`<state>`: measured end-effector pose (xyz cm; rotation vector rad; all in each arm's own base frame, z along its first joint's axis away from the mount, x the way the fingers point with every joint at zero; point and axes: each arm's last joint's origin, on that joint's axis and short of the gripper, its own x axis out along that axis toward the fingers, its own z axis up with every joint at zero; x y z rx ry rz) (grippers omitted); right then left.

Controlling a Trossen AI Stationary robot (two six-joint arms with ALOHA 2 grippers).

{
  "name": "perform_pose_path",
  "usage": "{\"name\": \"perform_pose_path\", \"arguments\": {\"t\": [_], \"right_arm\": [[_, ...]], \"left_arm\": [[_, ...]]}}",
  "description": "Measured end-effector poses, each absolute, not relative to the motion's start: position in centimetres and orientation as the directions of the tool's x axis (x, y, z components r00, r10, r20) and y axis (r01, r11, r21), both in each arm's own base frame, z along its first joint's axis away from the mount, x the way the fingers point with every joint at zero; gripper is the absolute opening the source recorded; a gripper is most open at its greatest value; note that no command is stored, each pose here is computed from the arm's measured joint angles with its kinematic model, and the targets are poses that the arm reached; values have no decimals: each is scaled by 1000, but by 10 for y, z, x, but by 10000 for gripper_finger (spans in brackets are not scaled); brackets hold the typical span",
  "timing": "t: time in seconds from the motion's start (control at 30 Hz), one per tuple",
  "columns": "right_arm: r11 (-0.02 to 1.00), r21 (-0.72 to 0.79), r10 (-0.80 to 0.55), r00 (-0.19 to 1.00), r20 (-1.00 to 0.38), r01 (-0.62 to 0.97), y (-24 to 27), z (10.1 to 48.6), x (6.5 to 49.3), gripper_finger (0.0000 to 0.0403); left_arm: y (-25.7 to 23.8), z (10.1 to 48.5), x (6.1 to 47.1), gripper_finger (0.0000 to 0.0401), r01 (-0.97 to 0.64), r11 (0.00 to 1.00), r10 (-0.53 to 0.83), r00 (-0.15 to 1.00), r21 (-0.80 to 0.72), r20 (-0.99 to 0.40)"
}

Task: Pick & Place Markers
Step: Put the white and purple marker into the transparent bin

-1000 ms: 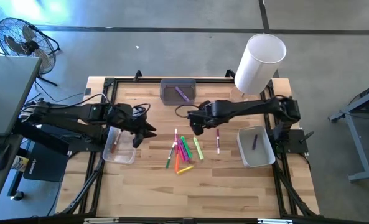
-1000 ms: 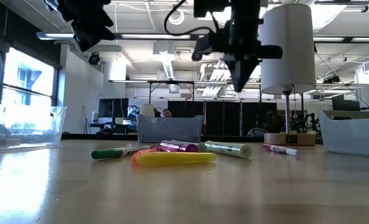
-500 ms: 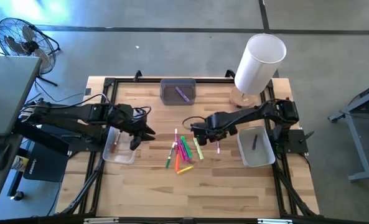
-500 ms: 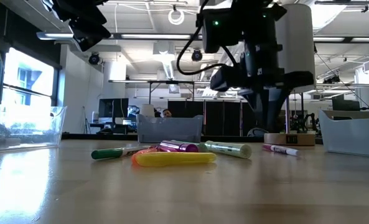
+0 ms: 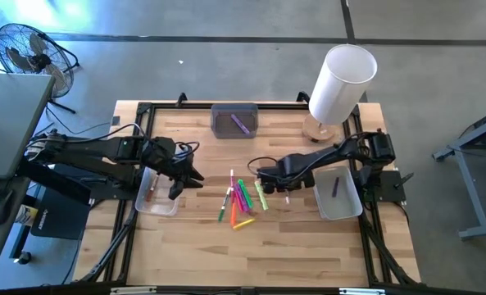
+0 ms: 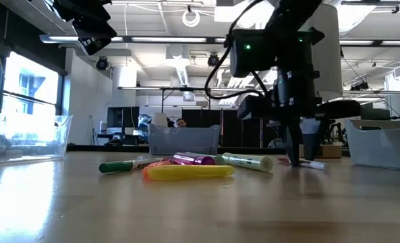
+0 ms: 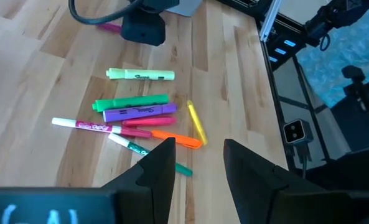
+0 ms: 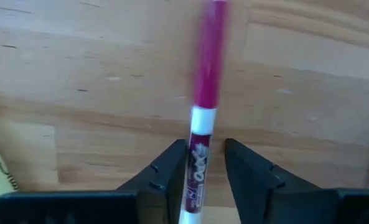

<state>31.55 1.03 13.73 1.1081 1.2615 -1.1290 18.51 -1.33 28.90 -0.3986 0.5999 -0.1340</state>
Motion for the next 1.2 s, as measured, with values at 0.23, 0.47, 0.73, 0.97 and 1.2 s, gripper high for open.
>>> {"name": "perform_pose_path", "arguments": {"t": [0.23,0.47,0.73,0.97,1.2], "right_arm": [[145,30,3,30,-1000,989,11,129,312,23],[312,40,3,41,-999,949,11,135,319,30],[374,103,-34,124,-992,922,13,163,322,16],[401,193,-112,257,-960,896,13,203,311,17],[534,359,-249,548,-798,766,21,267,294,20]], "left_arm": [[-13,289,185,133,10,915,-239,819,-404,-522],[-13,287,188,133,5,915,-238,814,-403,-530],[-12,282,200,133,-54,924,-174,823,-378,-541],[-12,279,215,134,-55,927,-154,847,-372,-509],[-13,285,236,134,5,925,-156,917,-381,-367]]}}
